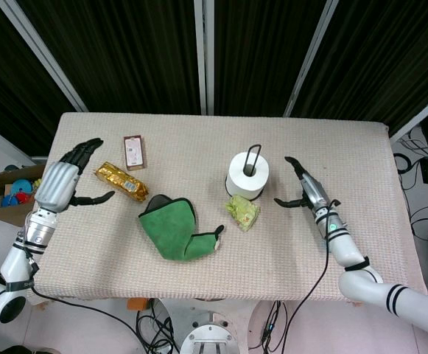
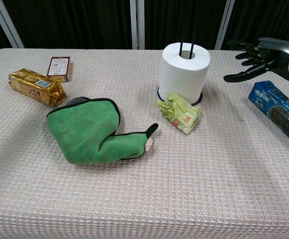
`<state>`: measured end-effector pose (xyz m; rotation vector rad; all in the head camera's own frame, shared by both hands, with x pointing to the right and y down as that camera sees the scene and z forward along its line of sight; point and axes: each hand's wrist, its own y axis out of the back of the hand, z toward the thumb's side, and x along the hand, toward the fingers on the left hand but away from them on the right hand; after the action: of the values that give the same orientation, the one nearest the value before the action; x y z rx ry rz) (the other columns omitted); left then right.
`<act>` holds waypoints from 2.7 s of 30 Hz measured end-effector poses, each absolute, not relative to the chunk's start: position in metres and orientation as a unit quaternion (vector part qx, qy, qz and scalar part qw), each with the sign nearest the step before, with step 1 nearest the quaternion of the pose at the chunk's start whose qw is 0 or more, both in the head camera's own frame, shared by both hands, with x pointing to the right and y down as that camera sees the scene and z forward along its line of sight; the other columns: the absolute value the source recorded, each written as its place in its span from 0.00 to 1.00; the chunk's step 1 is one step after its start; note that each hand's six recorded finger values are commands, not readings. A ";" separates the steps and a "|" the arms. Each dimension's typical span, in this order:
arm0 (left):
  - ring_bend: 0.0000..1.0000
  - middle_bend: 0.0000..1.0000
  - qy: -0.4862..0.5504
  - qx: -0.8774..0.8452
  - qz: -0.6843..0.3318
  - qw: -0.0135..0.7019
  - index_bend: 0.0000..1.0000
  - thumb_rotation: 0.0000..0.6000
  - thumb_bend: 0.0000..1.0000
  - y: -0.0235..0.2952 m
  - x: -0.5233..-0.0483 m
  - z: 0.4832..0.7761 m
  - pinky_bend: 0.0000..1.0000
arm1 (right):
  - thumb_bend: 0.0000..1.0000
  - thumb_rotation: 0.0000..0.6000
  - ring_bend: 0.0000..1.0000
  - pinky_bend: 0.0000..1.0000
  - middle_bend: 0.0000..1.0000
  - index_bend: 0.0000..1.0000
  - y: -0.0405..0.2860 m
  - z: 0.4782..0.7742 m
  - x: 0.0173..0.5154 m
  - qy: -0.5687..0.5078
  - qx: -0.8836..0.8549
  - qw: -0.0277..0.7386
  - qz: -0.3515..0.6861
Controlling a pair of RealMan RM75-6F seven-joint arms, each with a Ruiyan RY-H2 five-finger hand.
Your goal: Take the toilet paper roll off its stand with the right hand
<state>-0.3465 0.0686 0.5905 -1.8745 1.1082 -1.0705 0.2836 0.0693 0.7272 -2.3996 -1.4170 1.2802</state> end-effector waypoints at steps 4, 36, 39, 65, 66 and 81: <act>0.11 0.06 0.425 -0.719 -0.420 0.355 0.07 0.54 0.16 0.068 -0.353 0.593 0.23 | 0.11 1.00 0.00 0.00 0.00 0.00 0.063 0.736 0.271 -0.456 -0.785 0.028 0.419; 0.11 0.06 0.433 -0.711 -0.422 0.358 0.07 0.72 0.16 0.060 -0.374 0.595 0.23 | 0.26 1.00 0.22 0.20 0.34 0.38 0.048 0.749 0.217 -0.460 -0.795 0.031 0.396; 0.11 0.06 0.433 -0.711 -0.423 0.358 0.07 0.72 0.16 0.060 -0.374 0.596 0.23 | 0.28 1.00 0.23 0.21 0.36 0.39 0.047 0.748 0.220 -0.469 -0.790 0.033 0.393; 0.11 0.06 0.416 -0.708 -0.436 0.369 0.07 0.71 0.16 0.069 -0.364 0.605 0.23 | 0.30 1.00 0.23 0.21 0.36 0.39 0.019 0.657 0.207 -0.520 -0.810 0.034 0.269; 0.10 0.06 0.414 -0.707 -0.437 0.372 0.07 0.71 0.16 0.069 -0.363 0.605 0.23 | 0.30 1.00 0.23 0.21 0.36 0.40 0.018 0.652 0.206 -0.521 -0.811 0.035 0.264; 0.10 0.06 0.409 -0.706 -0.439 0.376 0.07 0.71 0.16 0.072 -0.356 0.605 0.23 | 0.30 1.00 0.23 0.21 0.36 0.40 0.004 0.583 0.206 -0.556 -0.809 0.046 0.183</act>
<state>-0.3559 0.0717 0.6053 -1.8065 1.0460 -1.1232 0.2061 0.0036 0.5830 -2.4715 -1.6984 0.5588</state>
